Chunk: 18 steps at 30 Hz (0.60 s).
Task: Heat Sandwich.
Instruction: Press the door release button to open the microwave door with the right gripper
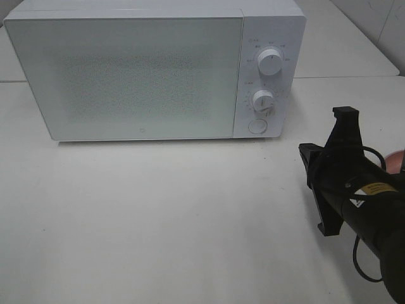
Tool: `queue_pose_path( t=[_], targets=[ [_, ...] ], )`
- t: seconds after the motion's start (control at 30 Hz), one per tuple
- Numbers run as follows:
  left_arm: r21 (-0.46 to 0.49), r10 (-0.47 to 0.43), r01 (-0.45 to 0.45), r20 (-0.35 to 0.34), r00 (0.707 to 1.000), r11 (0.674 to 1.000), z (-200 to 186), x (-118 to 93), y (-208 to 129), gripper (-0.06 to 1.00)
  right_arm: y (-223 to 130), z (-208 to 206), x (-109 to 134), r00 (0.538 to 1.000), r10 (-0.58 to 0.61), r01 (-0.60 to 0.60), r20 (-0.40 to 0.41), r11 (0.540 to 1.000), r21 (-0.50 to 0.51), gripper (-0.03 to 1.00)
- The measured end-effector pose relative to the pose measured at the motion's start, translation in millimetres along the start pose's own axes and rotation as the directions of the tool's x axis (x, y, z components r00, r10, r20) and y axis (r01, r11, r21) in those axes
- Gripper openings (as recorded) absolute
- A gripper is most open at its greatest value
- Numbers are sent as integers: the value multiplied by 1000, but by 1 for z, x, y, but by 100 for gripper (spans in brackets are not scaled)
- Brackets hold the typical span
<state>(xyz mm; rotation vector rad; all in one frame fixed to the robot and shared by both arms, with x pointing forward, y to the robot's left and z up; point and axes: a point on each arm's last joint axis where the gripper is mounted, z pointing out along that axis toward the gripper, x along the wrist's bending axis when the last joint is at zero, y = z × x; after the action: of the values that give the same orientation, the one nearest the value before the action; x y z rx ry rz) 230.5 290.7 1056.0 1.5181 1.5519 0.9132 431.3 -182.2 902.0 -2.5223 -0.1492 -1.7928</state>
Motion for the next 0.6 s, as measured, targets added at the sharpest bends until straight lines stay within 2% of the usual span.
queue_pose_path(
  t=[0.6],
  targets=[
    [0, 0, 0, 0, 1000, 1000, 0, 0, 0, 97, -29, 41, -23, 997, -26, 24, 78, 999, 29, 1]
  ],
)
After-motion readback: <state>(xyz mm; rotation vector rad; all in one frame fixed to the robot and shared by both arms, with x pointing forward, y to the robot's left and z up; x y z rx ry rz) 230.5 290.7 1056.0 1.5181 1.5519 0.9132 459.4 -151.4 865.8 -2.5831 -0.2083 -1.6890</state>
